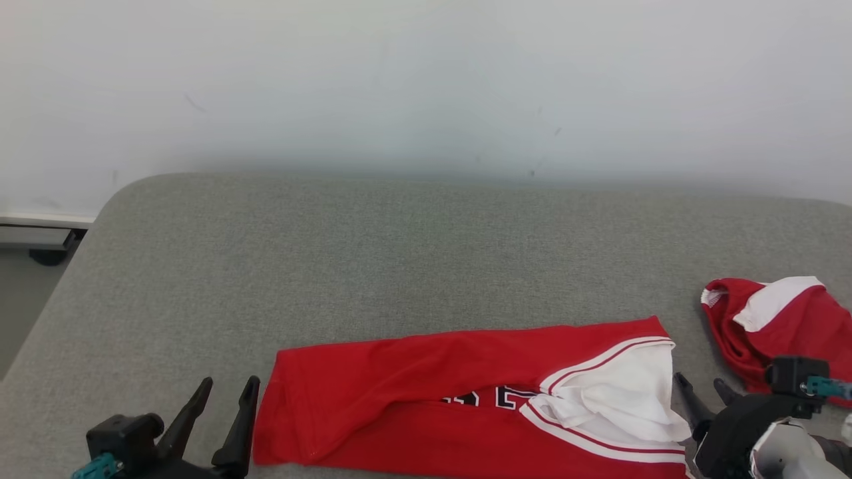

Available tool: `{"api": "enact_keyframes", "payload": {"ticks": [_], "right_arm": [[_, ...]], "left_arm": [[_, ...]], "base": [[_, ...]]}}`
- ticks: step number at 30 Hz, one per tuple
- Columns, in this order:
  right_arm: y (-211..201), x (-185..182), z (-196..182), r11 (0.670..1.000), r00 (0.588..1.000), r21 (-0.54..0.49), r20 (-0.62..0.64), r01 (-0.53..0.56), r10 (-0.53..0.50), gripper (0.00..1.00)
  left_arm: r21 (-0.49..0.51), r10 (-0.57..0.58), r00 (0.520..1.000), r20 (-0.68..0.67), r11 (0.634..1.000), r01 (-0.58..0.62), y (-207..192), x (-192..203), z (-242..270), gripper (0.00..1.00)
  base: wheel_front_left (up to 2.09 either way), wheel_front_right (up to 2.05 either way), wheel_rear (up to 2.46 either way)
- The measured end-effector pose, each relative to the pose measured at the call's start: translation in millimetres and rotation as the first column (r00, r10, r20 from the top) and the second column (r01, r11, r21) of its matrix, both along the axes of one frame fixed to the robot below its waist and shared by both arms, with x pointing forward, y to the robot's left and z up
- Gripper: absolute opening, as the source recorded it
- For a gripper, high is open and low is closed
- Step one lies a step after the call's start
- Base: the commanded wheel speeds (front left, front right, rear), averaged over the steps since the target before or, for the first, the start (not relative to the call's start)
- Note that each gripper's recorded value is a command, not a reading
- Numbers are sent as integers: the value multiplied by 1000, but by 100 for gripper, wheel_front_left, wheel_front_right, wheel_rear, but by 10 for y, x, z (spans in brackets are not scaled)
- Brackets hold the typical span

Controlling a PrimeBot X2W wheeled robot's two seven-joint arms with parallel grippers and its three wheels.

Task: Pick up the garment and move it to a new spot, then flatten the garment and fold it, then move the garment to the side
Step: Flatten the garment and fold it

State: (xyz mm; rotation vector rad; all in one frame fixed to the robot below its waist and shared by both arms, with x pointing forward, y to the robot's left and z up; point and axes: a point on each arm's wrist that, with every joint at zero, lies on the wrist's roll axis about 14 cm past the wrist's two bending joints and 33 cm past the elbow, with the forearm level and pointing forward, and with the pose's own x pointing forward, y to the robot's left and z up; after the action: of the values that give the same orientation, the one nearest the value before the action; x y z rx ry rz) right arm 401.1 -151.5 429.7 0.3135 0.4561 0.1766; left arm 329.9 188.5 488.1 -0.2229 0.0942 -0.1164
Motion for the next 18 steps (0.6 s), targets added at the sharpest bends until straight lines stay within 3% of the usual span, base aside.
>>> {"api": "enact_keyframes", "payload": {"ticks": [17,18], "right_arm": [[348,77,-476,989,954,-75,-283,-128,102,100],[389,76,-495,987,948,-72,-296,-140,113,81]], "left_arm": [[33,82,995,50,996,-84,138,-34,71,100],[34,89,995,46,995,-91,159,-42,58,100]], "base": [[0,0,0],[0,0,0]]}}
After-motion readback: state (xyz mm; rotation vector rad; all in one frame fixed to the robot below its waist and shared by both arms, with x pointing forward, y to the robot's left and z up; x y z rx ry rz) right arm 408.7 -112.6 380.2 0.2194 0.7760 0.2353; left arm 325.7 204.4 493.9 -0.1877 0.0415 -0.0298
